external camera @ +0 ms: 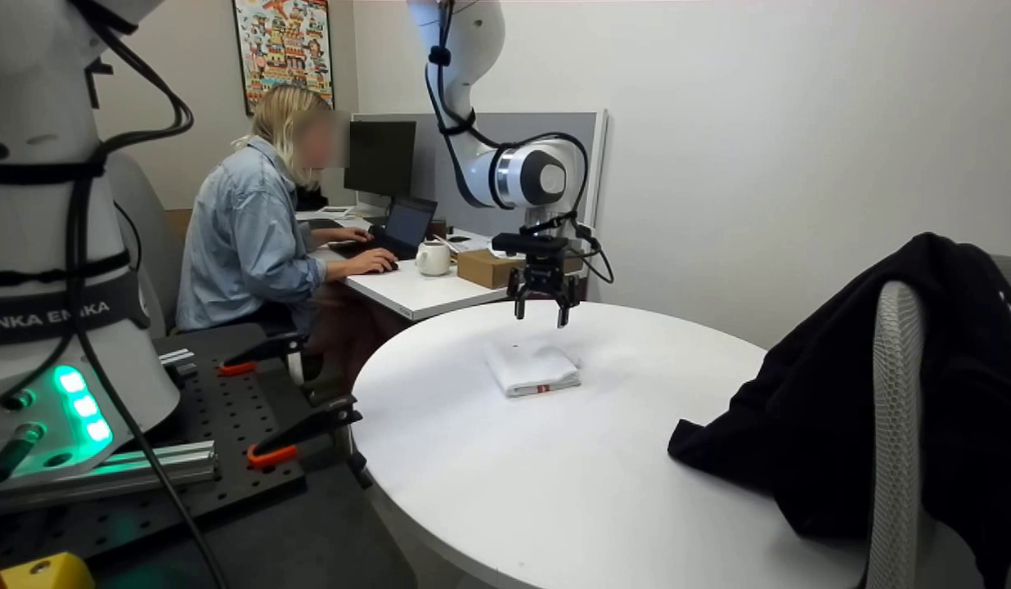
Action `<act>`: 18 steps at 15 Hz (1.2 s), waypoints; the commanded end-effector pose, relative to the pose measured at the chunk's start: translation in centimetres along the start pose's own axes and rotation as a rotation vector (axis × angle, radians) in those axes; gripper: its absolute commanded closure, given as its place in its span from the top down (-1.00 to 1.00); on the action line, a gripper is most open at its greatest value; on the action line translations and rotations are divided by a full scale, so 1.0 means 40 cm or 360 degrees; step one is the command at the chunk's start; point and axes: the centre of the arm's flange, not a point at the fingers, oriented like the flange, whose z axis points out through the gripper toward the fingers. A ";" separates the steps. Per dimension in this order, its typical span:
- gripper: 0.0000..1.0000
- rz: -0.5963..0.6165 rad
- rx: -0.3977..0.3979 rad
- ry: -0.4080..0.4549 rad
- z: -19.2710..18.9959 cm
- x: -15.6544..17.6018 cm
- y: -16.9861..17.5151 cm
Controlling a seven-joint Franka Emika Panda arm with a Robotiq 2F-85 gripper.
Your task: Use the white towel to wipe the table
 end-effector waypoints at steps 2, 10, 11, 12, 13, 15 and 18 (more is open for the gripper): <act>1.00 -0.0029 -0.0021 0.0057 0.049 0.003 0.006; 1.00 0.0014 0.0024 -0.0056 0.152 -0.058 0.026; 1.00 0.0016 0.0031 -0.0064 0.162 -0.061 0.026; 1.00 0.0016 0.0034 -0.0071 0.173 -0.063 0.025; 1.00 0.0014 0.0038 -0.0078 0.181 -0.066 0.023; 0.47 0.0013 0.0039 -0.0085 0.195 -0.069 0.018; 0.27 0.0022 0.0042 -0.0091 0.200 -0.073 0.010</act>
